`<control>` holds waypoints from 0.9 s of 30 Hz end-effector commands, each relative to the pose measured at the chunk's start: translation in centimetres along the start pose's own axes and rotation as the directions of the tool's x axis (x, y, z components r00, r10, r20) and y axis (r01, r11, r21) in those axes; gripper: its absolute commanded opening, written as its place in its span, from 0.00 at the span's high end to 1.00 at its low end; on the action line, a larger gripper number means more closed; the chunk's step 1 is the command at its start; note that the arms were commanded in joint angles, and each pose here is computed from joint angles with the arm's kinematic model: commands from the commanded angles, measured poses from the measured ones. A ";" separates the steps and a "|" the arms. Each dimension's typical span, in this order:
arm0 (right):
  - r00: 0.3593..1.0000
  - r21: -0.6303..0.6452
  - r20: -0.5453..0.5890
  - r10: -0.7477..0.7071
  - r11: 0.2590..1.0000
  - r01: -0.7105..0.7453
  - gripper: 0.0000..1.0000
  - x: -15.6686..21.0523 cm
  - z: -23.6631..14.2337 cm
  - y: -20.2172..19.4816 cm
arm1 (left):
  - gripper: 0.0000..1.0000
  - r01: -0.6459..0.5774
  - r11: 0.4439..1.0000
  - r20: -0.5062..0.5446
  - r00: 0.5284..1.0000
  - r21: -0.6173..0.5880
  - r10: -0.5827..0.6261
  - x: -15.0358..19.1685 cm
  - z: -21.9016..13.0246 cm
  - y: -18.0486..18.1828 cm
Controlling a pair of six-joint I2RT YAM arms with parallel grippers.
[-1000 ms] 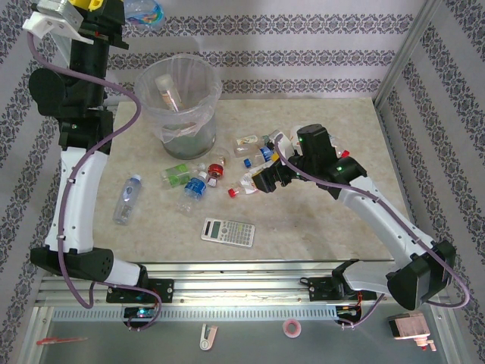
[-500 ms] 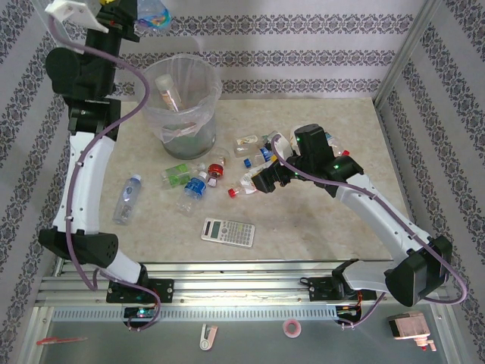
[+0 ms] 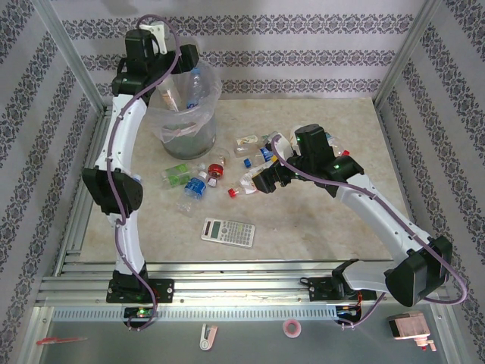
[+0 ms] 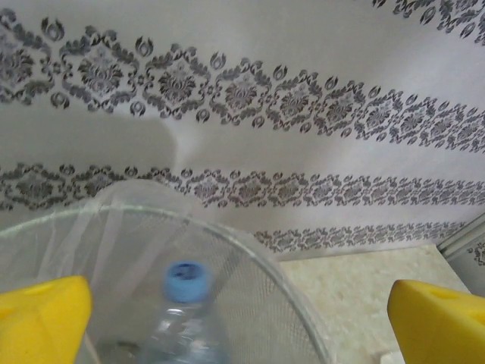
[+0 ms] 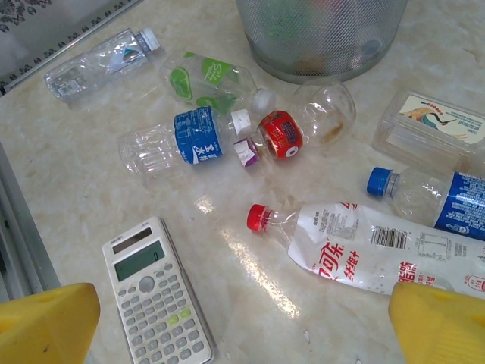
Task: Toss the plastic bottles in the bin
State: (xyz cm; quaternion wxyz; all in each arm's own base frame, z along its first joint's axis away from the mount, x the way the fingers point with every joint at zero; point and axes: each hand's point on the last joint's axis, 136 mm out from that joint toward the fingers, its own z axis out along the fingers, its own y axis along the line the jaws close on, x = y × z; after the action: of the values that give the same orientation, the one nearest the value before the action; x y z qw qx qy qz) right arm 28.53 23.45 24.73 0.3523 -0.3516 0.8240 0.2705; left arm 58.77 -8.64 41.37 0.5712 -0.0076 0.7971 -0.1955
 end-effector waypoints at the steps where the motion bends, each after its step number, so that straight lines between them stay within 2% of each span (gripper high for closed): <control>1: 1.000 0.006 0.007 -0.009 1.000 0.009 0.02 0.2 -0.6 0.0 | 0.00 -0.002 1.000 0.173 0.985 0.027 -0.003 -7.3 -7.8 -4.0; 8: 1.000 0.007 0.013 -0.018 1.000 0.018 0.02 0.0 -0.6 0.0 | 0.00 0.018 0.999 0.159 0.987 -0.047 -0.010 -7.5 -11.5 -3.6; 14: 1.000 0.000 0.012 -0.018 1.000 0.018 0.02 0.0 -0.6 0.1 | 0.00 0.031 0.990 0.089 0.996 -0.135 -0.019 -6.0 -13.8 -2.5; 17: 1.000 -0.001 0.009 -0.015 1.000 0.015 0.02 0.1 -0.6 0.2 | 0.00 0.048 0.978 0.050 0.998 -0.201 -0.038 -4.8 -14.8 -1.5; 21: 1.000 -0.002 0.008 -0.017 1.000 0.017 0.02 0.2 -0.7 0.2 | 0.00 0.091 0.937 -0.022 0.994 -0.338 -0.105 -2.4 -16.4 1.2; 27: 1.000 0.001 0.001 -0.022 1.000 0.022 0.02 0.5 -0.7 0.2 | 0.00 0.099 0.895 -0.120 0.979 -0.435 -0.166 1.1 -18.1 3.4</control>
State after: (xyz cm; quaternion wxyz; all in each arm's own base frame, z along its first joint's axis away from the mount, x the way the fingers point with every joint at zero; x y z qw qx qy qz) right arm 28.32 23.35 24.98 0.3573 -0.3563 0.8203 0.2691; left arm 45.46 -2.17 45.52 0.5127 -0.1346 0.8439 -0.0828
